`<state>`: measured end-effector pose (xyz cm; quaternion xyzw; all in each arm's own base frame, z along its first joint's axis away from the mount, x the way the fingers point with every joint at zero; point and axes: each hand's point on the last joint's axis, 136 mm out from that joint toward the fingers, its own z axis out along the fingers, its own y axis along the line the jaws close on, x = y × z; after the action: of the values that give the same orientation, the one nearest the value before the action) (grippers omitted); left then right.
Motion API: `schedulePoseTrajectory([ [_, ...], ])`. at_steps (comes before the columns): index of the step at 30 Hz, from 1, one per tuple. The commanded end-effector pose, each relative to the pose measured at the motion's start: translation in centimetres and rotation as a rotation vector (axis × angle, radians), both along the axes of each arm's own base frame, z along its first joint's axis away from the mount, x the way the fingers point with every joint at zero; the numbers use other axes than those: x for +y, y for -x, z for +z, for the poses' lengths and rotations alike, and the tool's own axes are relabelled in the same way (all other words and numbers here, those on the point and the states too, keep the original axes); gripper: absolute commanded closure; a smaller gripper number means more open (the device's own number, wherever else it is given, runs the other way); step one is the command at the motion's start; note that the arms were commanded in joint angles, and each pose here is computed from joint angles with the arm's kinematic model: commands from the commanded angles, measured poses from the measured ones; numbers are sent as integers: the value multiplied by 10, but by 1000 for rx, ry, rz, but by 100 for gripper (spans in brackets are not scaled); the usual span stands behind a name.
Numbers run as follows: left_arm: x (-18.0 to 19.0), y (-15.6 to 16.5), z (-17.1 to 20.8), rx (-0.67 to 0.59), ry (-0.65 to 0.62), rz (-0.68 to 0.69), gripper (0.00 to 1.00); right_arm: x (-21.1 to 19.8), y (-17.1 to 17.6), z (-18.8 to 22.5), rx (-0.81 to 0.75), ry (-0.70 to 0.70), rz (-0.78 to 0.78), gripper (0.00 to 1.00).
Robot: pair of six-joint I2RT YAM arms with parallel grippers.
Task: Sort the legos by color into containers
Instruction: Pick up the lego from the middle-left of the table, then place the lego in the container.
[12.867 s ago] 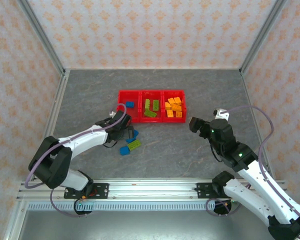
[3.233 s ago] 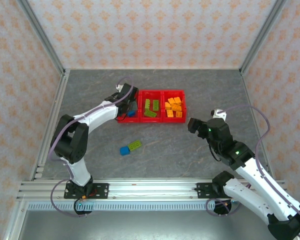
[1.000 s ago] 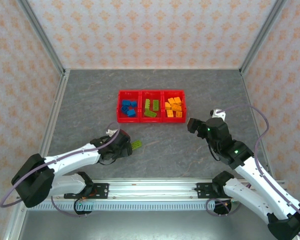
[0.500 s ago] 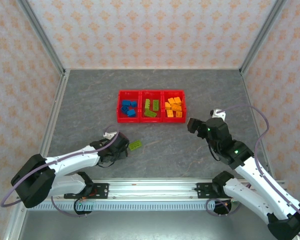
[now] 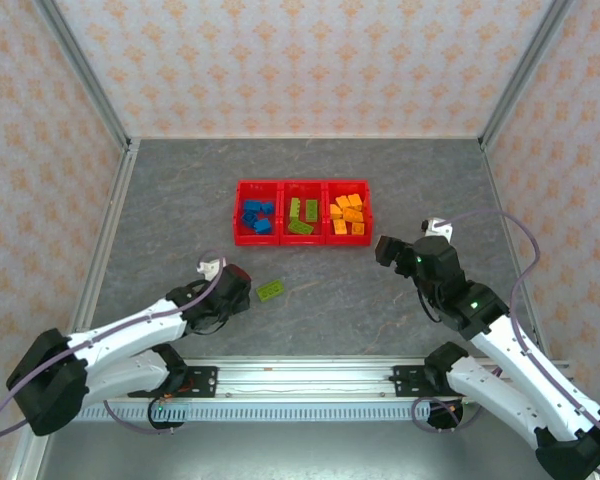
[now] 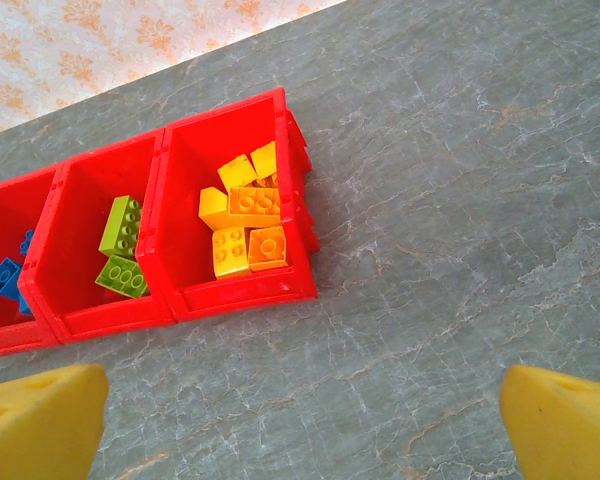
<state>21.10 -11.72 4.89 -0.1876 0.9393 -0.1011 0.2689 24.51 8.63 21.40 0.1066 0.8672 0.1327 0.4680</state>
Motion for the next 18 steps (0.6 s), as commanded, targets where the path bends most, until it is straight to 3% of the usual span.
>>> schedulePoseTrajectory([
  [1,15,0,7,-53,-15,53,70,-2,-1,-1,-8,0,-11,0],
  [6,14,-6,25,-127,22,63,70,-2,-1,-1,-8,2,-14,0],
  [10,11,-24,51,-190,-19,52,70,-3,-1,-1,-8,3,-15,0],
  [18,9,-103,108,-248,-133,28,69,-3,-1,-1,-8,5,-16,0],
])
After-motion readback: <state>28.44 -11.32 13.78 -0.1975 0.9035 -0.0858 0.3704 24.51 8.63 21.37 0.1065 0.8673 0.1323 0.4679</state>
